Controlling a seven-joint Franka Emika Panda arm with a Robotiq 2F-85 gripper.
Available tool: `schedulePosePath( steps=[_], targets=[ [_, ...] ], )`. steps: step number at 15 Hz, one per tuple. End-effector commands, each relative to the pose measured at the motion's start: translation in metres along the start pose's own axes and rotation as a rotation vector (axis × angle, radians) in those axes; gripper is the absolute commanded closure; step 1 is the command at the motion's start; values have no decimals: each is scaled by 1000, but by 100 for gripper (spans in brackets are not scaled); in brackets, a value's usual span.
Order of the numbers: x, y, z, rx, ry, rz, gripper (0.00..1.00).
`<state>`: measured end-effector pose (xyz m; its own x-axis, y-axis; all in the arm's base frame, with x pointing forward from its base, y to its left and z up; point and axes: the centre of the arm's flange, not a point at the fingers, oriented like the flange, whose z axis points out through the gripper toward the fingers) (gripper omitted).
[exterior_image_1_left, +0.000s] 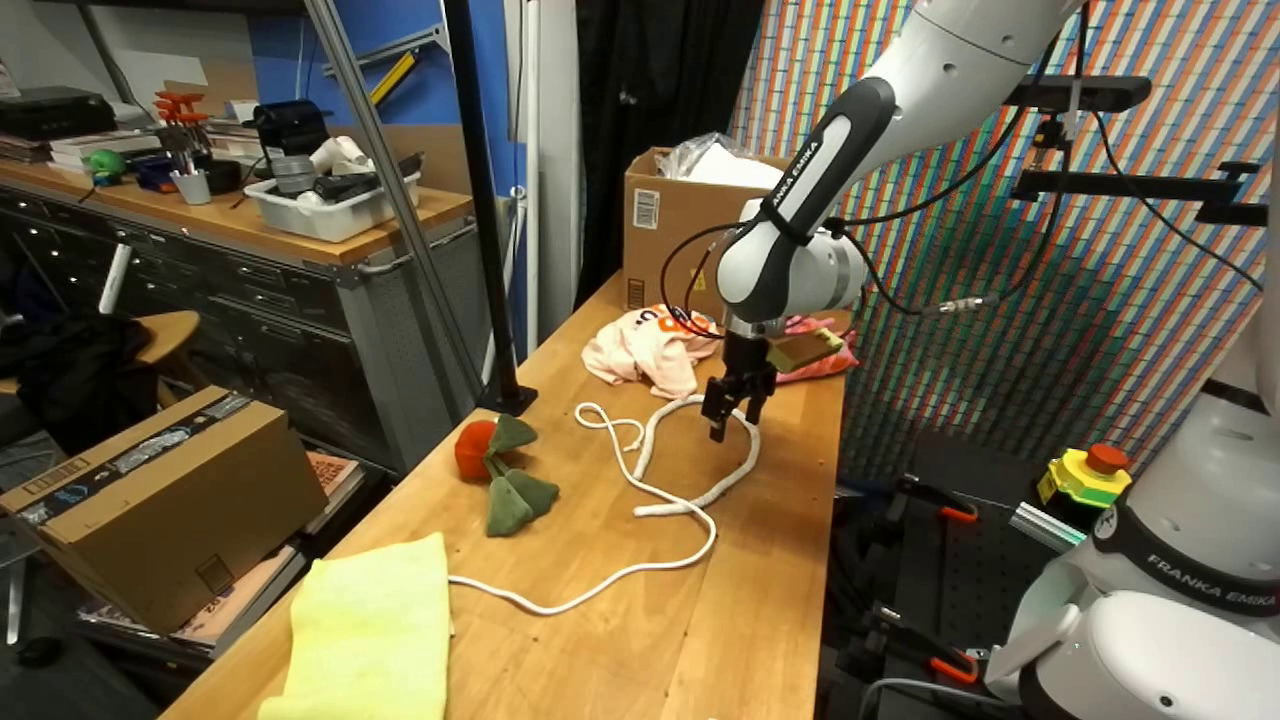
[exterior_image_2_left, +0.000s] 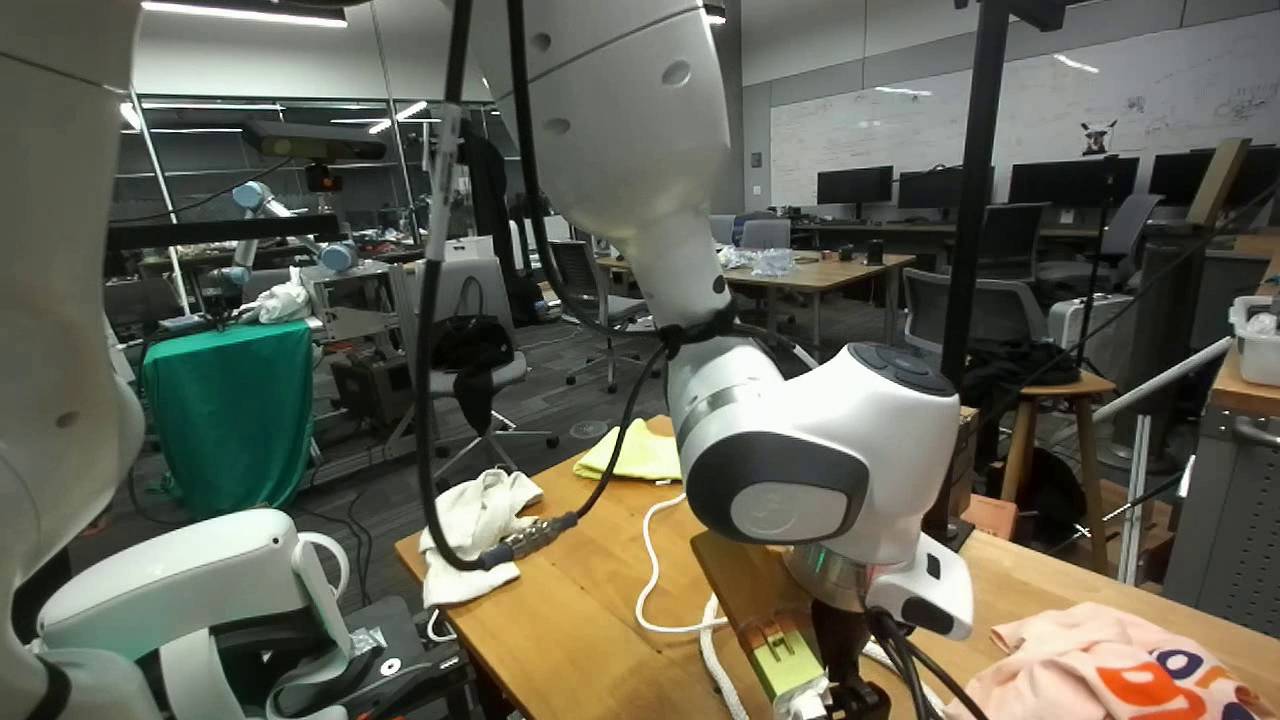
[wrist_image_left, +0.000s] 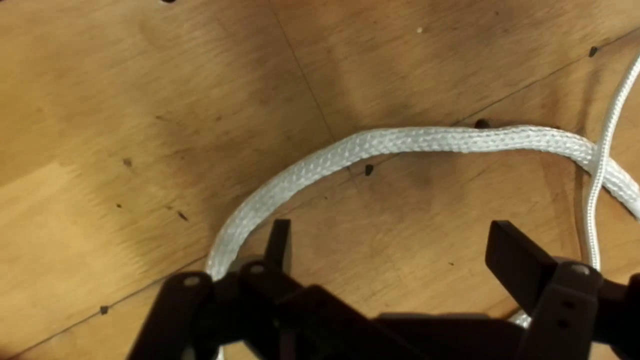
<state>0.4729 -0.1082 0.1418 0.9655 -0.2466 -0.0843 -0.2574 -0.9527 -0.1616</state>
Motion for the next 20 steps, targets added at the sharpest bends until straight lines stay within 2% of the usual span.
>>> schedulePosePath(
  steps=[1, 8, 20],
  targets=[
    [-25, 8, -6, 21, 34, 5, 0],
    [-50, 24, 5, 27, 37, 32, 0],
    [-81, 52, 19, 84, 36, 125, 0]
  ],
)
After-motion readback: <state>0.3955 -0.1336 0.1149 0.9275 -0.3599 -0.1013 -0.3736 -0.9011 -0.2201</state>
